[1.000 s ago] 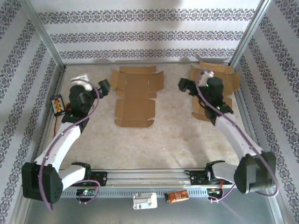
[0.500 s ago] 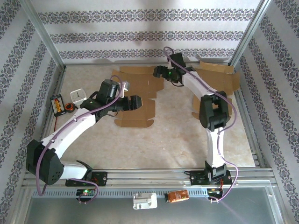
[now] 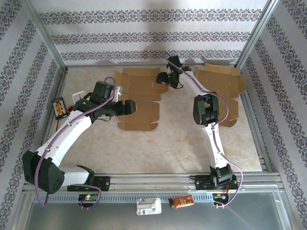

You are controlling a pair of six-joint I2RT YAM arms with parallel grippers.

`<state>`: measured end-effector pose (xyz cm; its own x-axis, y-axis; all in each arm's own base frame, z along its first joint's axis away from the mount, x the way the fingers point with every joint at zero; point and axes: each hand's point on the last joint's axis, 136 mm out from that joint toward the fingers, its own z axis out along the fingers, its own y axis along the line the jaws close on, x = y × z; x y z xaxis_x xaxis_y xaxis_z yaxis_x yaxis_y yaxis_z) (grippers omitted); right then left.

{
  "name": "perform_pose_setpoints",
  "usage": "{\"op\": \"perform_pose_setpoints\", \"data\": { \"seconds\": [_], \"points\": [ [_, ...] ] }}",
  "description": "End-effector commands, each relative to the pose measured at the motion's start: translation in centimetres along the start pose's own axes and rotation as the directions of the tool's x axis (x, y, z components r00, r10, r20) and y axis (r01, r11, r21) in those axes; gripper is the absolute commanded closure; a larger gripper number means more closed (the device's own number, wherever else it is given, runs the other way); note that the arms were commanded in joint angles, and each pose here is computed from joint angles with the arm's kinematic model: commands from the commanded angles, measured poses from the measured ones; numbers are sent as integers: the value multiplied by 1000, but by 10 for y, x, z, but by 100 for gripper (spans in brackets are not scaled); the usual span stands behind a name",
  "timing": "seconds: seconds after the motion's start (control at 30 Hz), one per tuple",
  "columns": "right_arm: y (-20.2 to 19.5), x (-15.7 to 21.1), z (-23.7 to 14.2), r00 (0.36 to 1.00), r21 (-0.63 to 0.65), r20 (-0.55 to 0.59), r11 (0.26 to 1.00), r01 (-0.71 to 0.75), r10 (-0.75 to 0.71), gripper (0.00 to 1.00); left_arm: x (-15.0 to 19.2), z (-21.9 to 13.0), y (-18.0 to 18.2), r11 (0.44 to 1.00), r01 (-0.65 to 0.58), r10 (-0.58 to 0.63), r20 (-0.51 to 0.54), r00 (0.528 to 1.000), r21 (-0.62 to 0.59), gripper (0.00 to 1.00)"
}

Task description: Fold the paper box

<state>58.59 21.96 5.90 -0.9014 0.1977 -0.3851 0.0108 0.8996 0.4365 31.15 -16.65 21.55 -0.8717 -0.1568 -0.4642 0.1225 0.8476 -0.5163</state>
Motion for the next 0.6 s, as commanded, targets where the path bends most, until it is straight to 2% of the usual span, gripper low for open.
{"op": "perform_pose_setpoints", "data": {
  "seconds": [0.0,0.17,0.23,0.37,0.5,0.57],
  "points": [
    [10,8,-1,998,-67,-54,998,16,-20,52,-11,-12,21,997,65,-64,23,998,-35,13],
    [24,7,-29,997,-97,-33,993,68,-71,89,-50,-16,72,980,154,-143,90,986,-124,10],
    [30,5,-47,996,-118,-9,989,92,-93,99,-66,-13,96,971,181,-166,101,981,-159,10],
    [40,18,-79,989,-172,-5,974,146,-149,100,-92,2,135,958,191,-174,96,980,-214,15],
    [37,47,-95,985,-195,-22,967,162,-170,100,-100,40,150,968,166,-166,16,986,-185,30],
    [32,60,-101,986,-185,-18,970,160,-166,100,-97,59,162,963,187,-193,-11,981,-194,33]
  ]
}}
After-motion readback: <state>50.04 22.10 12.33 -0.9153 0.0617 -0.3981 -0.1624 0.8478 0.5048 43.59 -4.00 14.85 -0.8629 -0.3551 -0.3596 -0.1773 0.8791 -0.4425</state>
